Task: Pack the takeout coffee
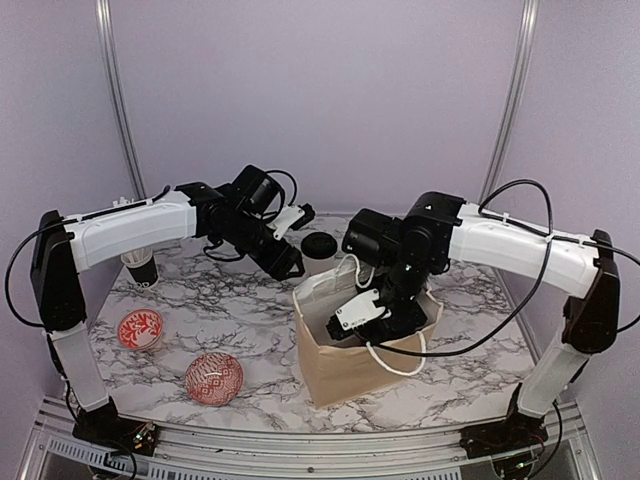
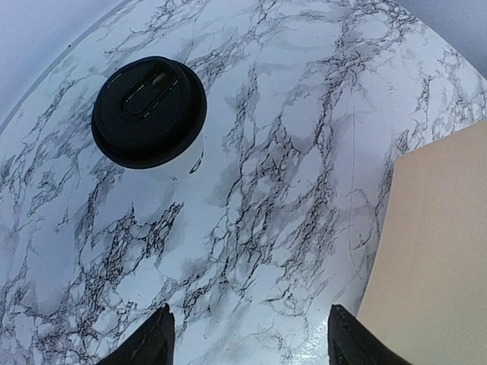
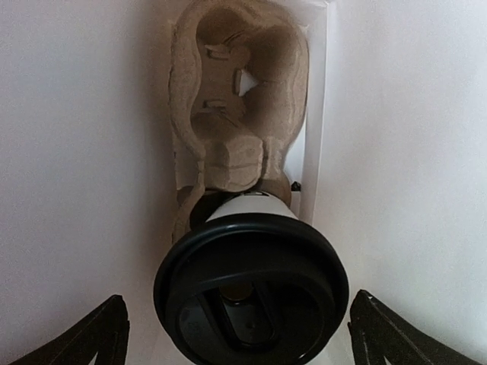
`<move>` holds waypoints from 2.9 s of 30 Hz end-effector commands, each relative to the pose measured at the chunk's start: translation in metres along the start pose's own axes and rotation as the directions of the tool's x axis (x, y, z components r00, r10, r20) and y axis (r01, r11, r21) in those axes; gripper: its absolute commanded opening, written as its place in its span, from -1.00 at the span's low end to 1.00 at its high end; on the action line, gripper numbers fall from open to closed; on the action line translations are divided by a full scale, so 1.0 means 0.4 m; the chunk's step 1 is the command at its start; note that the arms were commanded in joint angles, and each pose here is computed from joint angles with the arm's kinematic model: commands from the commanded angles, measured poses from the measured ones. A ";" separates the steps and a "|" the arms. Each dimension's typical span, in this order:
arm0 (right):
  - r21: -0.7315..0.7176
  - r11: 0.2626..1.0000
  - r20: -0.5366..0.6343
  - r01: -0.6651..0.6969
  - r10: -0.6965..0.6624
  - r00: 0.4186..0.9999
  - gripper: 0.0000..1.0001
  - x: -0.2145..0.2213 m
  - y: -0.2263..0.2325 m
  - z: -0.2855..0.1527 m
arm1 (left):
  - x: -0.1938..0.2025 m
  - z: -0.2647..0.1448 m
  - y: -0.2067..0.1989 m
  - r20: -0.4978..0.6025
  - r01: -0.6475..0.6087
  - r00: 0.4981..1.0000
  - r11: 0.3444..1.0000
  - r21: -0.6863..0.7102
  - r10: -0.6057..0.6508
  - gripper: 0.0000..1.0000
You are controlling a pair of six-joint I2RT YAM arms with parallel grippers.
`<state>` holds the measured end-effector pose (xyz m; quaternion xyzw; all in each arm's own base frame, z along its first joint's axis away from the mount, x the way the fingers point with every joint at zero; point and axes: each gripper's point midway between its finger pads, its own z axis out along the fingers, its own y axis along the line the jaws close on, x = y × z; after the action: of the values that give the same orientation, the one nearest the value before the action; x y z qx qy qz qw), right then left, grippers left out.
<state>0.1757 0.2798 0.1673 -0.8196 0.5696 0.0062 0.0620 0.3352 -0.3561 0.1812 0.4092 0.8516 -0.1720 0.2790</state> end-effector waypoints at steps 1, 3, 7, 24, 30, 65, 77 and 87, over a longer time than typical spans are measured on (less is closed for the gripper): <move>0.010 1.000 0.061 -0.004 0.003 0.998 0.97 0.004 0.010 -0.053 | -0.039 -0.074 -0.009 0.044 -0.028 0.999 1.000 0.010 0.027 0.40; 0.014 1.000 0.060 -0.017 0.016 0.998 0.98 0.022 0.011 -0.056 | -0.049 -0.090 -0.007 0.056 -0.034 0.998 0.999 0.001 0.034 0.41; 0.029 0.995 0.042 -0.097 0.096 0.995 0.97 0.087 -0.019 -0.059 | -0.054 -0.100 0.019 0.056 -0.027 0.998 0.998 -0.058 0.030 0.42; 0.022 0.970 0.243 -0.243 0.231 0.942 0.95 0.187 -0.073 -0.137 | -0.194 0.069 0.148 0.057 0.046 0.998 0.981 -0.189 -0.036 0.62; 0.029 0.967 0.262 -0.255 0.238 0.935 0.93 0.196 -0.078 -0.149 | -0.229 0.144 0.166 0.079 0.067 0.995 0.985 -0.157 -0.055 0.68; 0.253 0.934 0.297 -0.254 0.174 0.939 0.92 0.208 -0.115 -0.310 | -0.212 0.243 0.174 0.072 0.068 0.996 0.989 -0.130 -0.059 0.40; 0.374 0.893 0.355 -0.250 0.111 0.928 0.92 0.194 -0.128 -0.430 | -0.244 -0.023 0.093 0.164 0.043 0.986 0.993 -0.108 -0.025 0.27; 0.445 0.831 0.453 -0.333 0.111 0.884 0.92 0.225 -0.162 -0.538 | -0.045 -0.131 -0.173 0.070 -0.111 0.991 0.994 0.006 0.111 0.31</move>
<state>0.2520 0.2038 0.3508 -0.7015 0.6228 0.0249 0.3455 0.3210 -0.3724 0.2608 0.4034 0.8274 -0.1700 0.3520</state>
